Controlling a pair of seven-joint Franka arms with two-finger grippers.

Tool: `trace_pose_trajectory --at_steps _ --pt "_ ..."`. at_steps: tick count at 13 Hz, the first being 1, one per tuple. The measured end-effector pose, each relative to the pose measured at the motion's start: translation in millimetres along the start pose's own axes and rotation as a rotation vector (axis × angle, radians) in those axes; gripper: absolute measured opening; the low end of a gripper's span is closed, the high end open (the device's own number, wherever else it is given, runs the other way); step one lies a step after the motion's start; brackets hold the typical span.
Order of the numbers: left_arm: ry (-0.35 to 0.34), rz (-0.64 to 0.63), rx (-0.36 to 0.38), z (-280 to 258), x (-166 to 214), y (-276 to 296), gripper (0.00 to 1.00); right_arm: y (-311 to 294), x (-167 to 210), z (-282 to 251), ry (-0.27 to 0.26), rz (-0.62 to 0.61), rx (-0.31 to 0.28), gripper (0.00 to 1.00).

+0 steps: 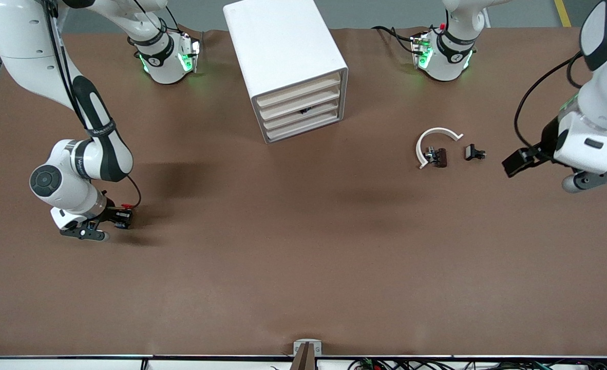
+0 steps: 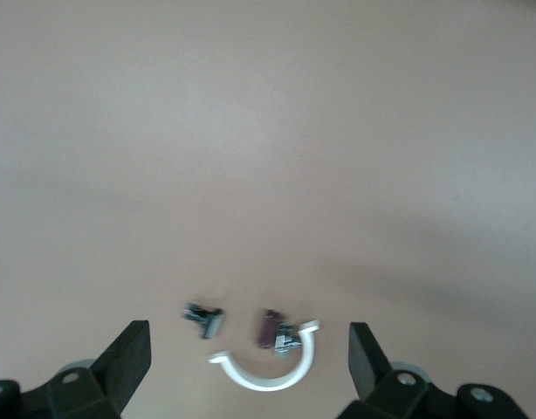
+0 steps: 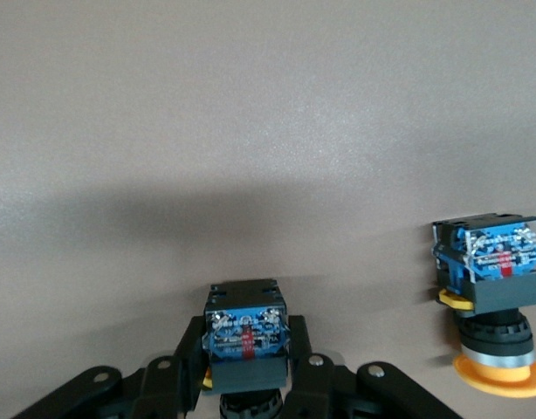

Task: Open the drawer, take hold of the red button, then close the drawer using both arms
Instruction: 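Lower the red button beside the orange button while the left gripper retracts, then open the right gripper to release the red button on the table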

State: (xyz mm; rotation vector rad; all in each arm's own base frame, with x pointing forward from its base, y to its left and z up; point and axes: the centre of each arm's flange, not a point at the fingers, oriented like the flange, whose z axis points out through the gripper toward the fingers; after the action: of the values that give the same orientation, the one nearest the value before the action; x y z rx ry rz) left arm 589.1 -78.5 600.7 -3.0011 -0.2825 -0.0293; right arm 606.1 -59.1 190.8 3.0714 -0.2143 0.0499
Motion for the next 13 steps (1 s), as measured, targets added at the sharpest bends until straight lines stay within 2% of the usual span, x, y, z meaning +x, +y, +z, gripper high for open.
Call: trace_pose_trajectory --at_steps 2,6,11,13 --pt "-0.002 0.076 0.017 -7 -7 -16 1.00 0 3 -2 0.007 0.000 0.000 0.41" --pt "-0.024 0.045 -0.060 -14 -20 -49 1.00 -1 8 -1 0.014 -0.001 0.000 0.41" --pt "-0.034 0.048 -0.068 -13 -29 -49 1.00 -1 10 0 0.013 -0.006 -0.002 0.41" --pt "-0.044 0.058 -0.069 -12 -34 -44 1.00 -2 10 0 0.015 -0.064 -0.004 0.42"
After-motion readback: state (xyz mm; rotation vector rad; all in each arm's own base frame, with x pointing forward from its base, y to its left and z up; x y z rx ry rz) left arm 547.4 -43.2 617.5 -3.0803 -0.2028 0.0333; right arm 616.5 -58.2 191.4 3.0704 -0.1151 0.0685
